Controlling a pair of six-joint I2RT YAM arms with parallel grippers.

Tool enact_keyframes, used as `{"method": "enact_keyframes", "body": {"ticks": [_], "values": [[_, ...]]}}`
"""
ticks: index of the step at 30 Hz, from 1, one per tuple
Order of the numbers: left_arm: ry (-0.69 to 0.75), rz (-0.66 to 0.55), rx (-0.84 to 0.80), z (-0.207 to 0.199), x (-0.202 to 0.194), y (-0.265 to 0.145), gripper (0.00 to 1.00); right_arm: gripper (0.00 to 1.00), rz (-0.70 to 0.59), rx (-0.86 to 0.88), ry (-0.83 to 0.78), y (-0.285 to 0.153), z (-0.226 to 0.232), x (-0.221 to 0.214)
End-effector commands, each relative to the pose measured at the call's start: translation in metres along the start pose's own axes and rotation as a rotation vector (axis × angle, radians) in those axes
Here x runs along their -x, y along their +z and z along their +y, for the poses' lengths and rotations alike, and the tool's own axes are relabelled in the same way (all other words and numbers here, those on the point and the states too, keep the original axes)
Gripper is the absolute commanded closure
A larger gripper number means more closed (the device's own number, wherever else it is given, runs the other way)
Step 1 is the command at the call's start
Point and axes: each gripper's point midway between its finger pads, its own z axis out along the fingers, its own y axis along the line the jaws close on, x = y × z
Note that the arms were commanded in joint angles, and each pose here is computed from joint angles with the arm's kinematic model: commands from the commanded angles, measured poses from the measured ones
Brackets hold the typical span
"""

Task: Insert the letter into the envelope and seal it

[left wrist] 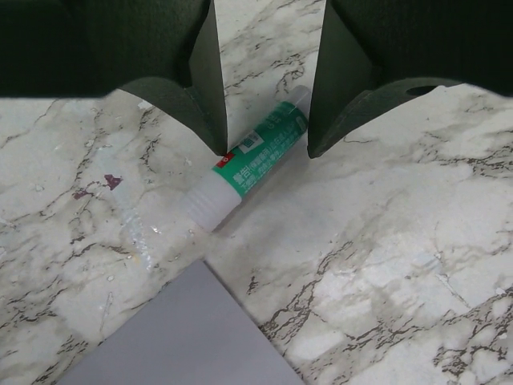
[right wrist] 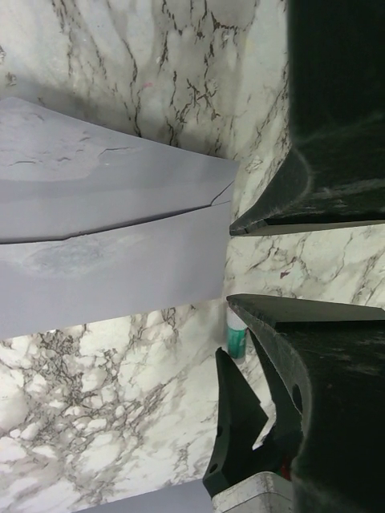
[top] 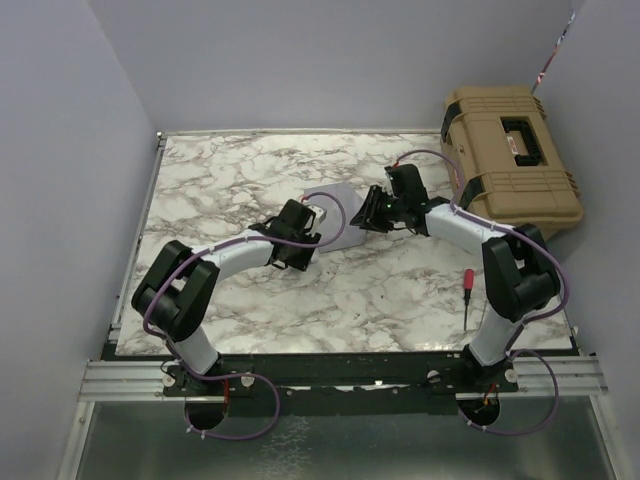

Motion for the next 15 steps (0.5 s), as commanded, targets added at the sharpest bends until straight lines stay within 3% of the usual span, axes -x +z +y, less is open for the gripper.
{"method": "enact_keyframes", "body": {"ticks": [1, 6, 10, 15], "values": [[0.018, -0.007, 0.08, 0.012, -0.004, 0.005, 0.57, 0.61, 0.001, -0.033, -0.003, -0.012, -0.004, -0.005], [0.029, -0.001, 0.053, 0.005, -0.005, 0.008, 0.76, 0.58, 0.015, -0.038, -0.003, -0.02, -0.001, -0.007], [0.046, -0.012, 0.024, -0.003, -0.002, 0.006, 0.99, 0.49, 0.058, 0.013, -0.051, -0.029, 0.009, -0.013], [0.061, -0.051, -0.042, -0.018, 0.008, -0.003, 1.0, 0.42, 0.174, 0.154, -0.157, -0.037, 0.029, -0.031]]}}
